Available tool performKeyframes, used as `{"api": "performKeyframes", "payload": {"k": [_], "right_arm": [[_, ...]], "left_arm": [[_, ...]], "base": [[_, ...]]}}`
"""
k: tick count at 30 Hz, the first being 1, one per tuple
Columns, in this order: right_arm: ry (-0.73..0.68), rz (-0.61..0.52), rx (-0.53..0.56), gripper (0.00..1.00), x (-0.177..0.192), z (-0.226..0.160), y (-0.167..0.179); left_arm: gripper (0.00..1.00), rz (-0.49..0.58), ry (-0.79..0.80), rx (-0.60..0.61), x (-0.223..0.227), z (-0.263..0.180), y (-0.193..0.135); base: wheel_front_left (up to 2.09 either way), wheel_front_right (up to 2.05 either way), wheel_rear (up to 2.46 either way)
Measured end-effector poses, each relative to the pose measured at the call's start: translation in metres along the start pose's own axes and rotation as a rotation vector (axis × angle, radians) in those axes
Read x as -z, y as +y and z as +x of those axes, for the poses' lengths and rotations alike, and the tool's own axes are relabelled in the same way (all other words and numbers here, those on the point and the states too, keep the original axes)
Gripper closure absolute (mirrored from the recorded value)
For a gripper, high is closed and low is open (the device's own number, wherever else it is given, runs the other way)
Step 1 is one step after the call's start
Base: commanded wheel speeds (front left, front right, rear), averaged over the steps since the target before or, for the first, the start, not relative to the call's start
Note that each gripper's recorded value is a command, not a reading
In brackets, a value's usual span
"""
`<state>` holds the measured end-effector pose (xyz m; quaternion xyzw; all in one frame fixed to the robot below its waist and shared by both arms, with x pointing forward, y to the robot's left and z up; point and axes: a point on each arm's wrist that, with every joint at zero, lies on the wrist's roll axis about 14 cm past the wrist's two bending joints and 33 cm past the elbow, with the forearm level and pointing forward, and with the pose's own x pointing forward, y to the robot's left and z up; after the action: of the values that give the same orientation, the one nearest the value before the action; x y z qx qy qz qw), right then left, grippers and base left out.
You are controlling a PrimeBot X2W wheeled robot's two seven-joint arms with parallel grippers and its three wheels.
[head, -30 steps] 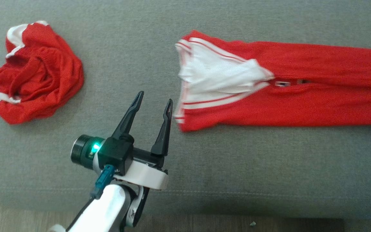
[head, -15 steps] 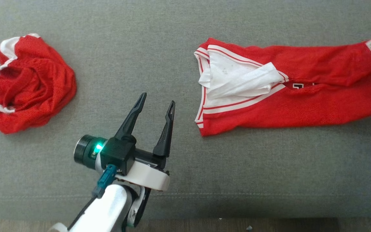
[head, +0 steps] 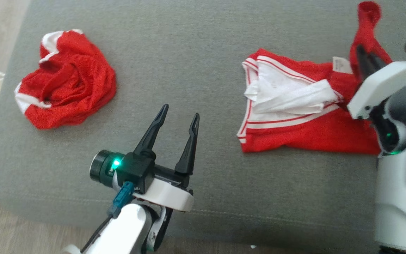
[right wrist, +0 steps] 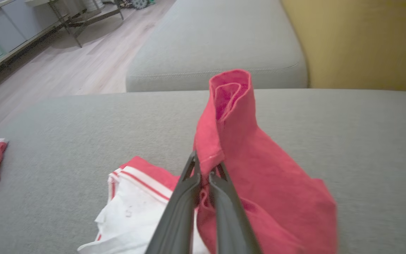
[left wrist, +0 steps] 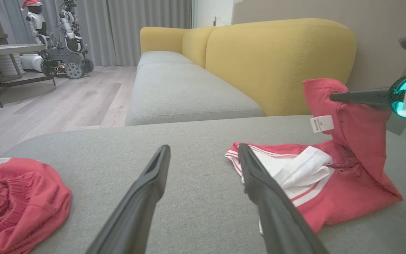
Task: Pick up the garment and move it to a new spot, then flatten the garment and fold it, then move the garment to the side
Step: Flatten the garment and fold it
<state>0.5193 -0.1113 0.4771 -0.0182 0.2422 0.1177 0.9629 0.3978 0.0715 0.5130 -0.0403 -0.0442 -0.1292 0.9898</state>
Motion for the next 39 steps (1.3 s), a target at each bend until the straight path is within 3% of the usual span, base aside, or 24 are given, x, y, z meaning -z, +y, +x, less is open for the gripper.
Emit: {"api": "performKeyframes", "payload": {"k": [16,35,36,37,38,39], "right_arm": [[0.142,-0.039,-0.322,1.0,0.046,0.026,0.116],[0.21,-0.047,-0.371,1.0,0.067,0.004,0.127],[0.219,-0.037,-0.378,0.79,0.07,0.003,0.128],[0.226,-0.027,-0.383,0.27,0.072,0.002,0.129],[0.222,-0.02,-0.384,0.0,0.072,0.003,0.129],[0.204,-0.012,-0.385,0.0,0.07,0.003,0.129]], "left_arm": [[0.0,0.007,0.017,-0.087,0.001,-0.013,0.025],[0.0,0.002,0.022,-0.057,0.005,-0.01,0.017],[0.0,0.001,0.022,-0.057,0.005,-0.01,0.017],[0.0,0.0,0.023,-0.057,0.005,-0.01,0.017],[0.0,0.0,0.024,-0.057,0.006,-0.01,0.017],[0.0,0.0,0.026,-0.057,0.007,-0.01,0.017]], "base": [[0.0,0.0,0.0],[0.0,0.0,0.0],[0.0,0.0,0.0],[0.0,0.0,0.0],[0.0,0.0,0.0],[0.0,0.0,0.0]]}}
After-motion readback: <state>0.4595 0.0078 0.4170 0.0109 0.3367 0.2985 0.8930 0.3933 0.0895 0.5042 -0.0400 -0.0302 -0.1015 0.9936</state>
